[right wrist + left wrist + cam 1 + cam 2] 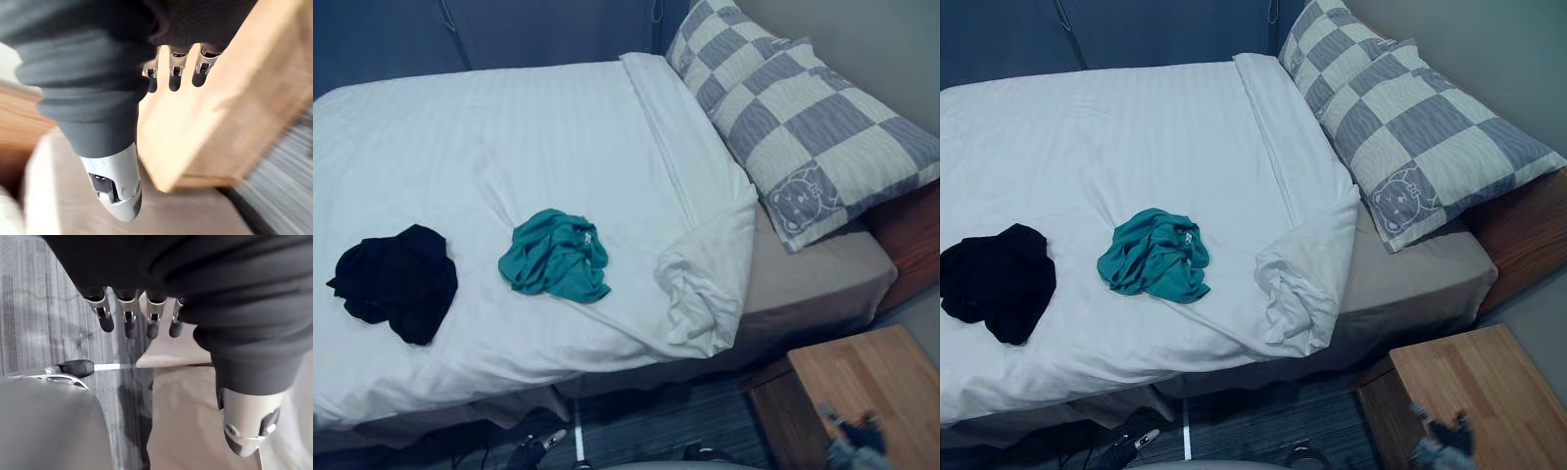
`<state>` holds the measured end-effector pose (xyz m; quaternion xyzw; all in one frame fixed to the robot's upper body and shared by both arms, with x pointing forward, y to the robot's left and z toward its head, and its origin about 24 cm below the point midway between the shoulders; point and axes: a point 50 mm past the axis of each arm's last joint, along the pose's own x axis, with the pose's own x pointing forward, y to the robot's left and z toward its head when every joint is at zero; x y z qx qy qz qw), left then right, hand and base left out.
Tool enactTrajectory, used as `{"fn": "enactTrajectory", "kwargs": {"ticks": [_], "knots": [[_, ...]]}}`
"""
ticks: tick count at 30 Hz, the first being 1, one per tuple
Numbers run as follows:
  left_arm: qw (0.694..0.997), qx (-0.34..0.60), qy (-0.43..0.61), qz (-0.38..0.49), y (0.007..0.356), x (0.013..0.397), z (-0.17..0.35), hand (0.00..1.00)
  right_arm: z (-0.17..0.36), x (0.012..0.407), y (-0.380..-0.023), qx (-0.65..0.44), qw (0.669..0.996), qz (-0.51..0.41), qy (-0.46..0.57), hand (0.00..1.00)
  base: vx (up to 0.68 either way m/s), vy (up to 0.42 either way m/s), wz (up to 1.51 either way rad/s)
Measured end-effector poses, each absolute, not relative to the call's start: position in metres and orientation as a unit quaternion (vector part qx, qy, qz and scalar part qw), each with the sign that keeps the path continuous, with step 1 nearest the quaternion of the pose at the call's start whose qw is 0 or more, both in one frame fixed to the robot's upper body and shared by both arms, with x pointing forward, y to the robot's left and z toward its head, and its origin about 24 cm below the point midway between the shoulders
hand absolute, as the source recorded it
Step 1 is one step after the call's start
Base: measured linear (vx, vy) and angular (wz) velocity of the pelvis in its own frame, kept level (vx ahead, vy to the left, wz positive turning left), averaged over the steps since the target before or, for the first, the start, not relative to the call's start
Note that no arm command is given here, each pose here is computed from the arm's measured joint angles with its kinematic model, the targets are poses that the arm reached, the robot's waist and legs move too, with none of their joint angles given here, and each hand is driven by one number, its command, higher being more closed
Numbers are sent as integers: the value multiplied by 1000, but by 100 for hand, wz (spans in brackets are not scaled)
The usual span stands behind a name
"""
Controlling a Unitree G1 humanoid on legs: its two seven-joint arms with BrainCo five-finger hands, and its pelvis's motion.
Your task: Tidy the bed and pick cloth on bed and put in laundry
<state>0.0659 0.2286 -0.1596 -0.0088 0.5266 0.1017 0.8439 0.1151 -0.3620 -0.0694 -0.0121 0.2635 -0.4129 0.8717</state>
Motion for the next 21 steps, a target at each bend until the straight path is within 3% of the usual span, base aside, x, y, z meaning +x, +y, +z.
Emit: {"fn": "enactTrajectory", "kwargs": {"ticks": [4, 10, 17, 21], "knots": [[841, -1, 532, 104, 236, 63, -158, 0, -10, 175, -379, -101, 914, -362, 151, 0, 59, -5, 5], [844, 7, 526, 105, 241, 65, -155, 0, 31, 252, -347, -190, 952, -222, 87, 0, 42, 10, 16], [857, 10, 507, 94, 240, 76, -151, 0, 94, 324, -299, -234, 968, -91, -6, 0, -34, -7, 14], [866, 8, 492, 83, 239, 85, -148, 0, 107, 337, -286, -241, 968, -64, -20, 0, -79, 3, 16]]}}
